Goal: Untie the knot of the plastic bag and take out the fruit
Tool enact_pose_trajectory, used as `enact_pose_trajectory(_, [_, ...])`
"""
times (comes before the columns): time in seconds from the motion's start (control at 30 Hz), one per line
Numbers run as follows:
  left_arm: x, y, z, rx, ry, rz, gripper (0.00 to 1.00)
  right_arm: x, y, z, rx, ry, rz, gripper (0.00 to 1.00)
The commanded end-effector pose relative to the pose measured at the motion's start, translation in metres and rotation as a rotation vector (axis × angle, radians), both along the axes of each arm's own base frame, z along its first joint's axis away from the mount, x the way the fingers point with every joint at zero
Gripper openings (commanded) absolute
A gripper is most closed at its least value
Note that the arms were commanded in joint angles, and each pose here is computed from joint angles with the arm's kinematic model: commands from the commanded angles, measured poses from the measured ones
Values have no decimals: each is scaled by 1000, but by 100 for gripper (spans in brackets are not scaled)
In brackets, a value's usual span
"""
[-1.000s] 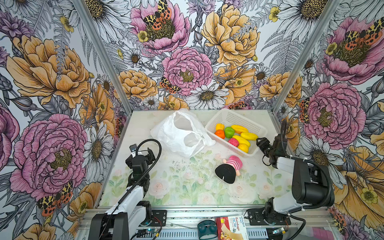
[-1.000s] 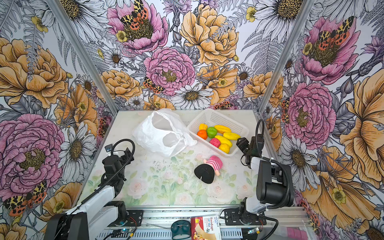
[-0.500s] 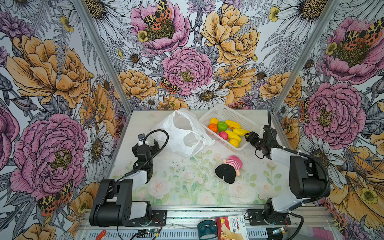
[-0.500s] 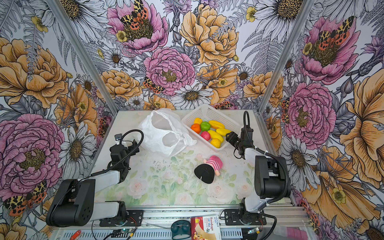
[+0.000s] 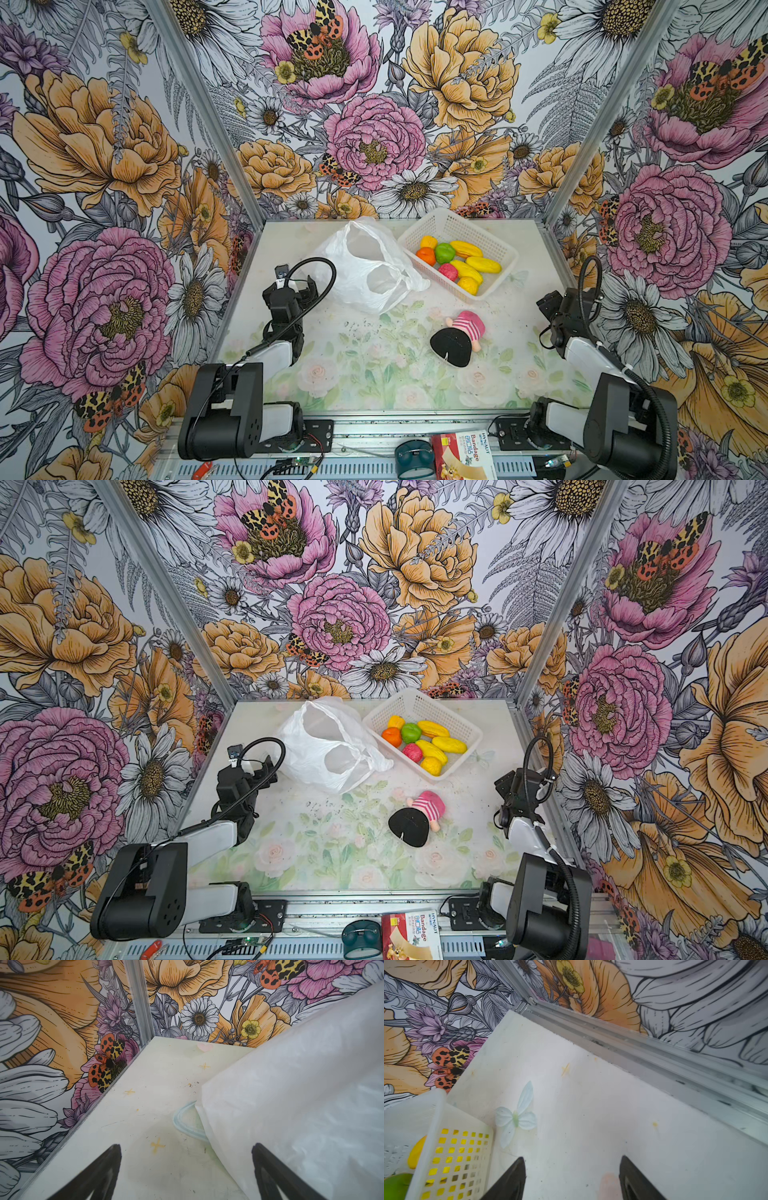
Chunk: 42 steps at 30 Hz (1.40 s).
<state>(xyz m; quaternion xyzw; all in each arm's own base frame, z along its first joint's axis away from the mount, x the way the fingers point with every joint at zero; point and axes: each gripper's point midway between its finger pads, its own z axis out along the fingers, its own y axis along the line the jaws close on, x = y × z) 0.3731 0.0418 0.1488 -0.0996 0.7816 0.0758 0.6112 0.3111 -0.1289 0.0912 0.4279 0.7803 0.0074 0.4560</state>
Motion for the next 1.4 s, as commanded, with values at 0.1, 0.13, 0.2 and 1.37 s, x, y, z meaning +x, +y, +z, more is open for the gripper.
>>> enact_pose_trajectory(0.1, [-12,-27,16,-33,-156,-132,99,4,-19,8,-221,-39,-22,74])
enact_pose_trajectory(0.13, [-16,-21,19,-31,-186,-101,98,15,-14,10,-219,-78,31,75])
enact_pose_trajectory(0.2, [-19,-12,21,-31,-212,-54,99,37,8,21,-236,-174,194,74])
enact_pose_trajectory(1.37, [31,-22,-19,-74,-85,-210,99,64,85,33,-527,-346,508,99])
